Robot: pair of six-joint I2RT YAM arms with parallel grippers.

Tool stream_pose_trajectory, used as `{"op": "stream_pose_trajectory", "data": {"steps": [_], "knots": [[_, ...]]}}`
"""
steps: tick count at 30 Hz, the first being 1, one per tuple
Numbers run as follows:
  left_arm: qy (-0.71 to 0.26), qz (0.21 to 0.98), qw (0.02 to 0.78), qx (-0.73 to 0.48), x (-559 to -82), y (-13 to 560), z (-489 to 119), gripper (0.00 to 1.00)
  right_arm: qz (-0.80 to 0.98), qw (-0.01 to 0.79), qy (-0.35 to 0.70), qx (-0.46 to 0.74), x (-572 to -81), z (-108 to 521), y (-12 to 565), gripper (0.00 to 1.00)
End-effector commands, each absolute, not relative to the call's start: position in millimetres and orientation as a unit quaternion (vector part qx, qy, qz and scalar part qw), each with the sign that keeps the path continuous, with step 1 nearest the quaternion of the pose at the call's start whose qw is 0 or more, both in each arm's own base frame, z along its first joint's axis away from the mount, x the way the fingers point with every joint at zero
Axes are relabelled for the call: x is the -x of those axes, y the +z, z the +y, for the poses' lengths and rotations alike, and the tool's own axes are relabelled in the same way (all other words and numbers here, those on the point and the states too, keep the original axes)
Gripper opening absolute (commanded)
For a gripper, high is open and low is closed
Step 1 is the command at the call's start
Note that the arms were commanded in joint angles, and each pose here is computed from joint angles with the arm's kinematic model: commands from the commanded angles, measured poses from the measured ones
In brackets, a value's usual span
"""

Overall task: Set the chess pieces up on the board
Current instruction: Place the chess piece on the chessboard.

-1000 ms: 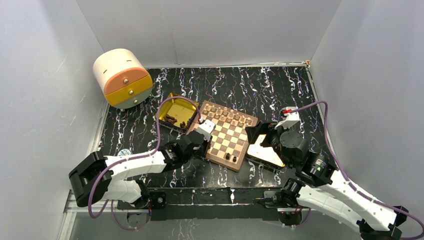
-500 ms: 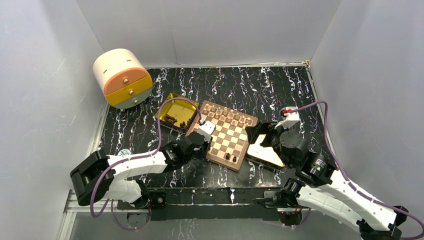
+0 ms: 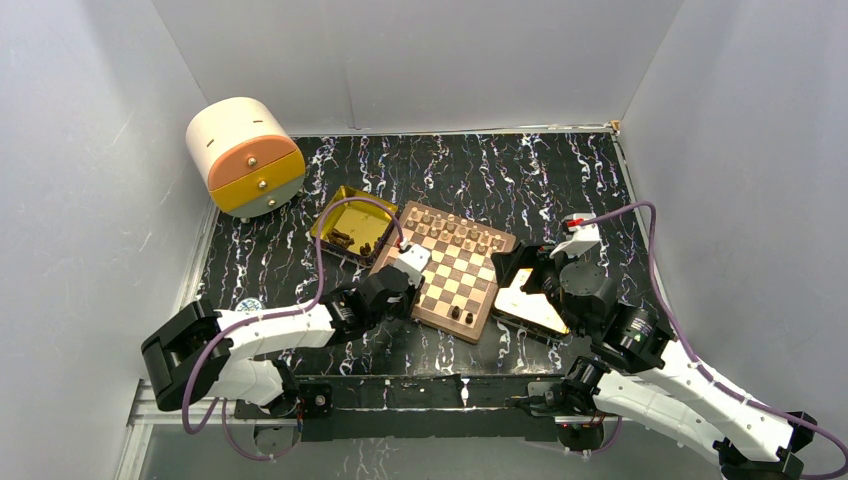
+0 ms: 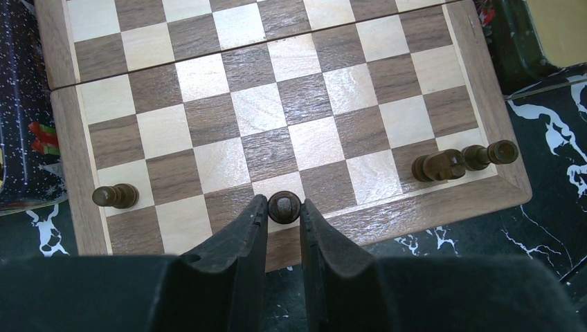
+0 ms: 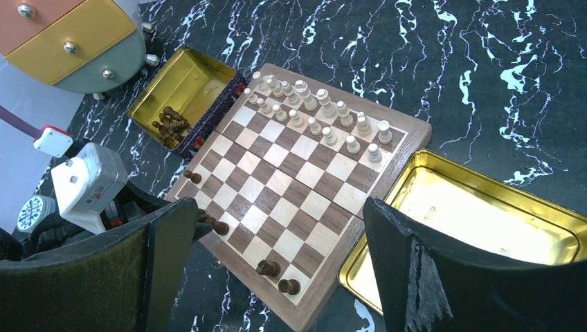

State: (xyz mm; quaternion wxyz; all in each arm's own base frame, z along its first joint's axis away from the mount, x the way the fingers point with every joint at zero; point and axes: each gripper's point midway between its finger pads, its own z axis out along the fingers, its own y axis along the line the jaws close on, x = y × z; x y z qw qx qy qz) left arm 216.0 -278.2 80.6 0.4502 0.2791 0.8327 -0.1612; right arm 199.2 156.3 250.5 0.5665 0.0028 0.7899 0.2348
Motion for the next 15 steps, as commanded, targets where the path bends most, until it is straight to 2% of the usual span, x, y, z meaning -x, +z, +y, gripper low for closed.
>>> {"op": "stream_pose_trajectory", "data": {"steps": [1, 12, 15], "knots": [[-0.163, 0.828, 0.458, -0.278, -217.9, 82.2, -281.7, 0.1, 0.774, 0.585, 0.244, -0.022, -202.7, 152.9, 265.1, 0.99], [-0.163, 0.827, 0.463, -0.275, -219.0, 87.1, -281.5, 0.2, 0.774, 0.584, 0.244, -0.023, -203.1, 153.1, 264.2, 0.99], [-0.163, 0.827, 0.465, -0.272, -219.6, 89.7, -281.2, 0.26, 0.774, 0.584, 0.244, -0.023, -202.9, 153.5, 264.2, 0.99]]}}
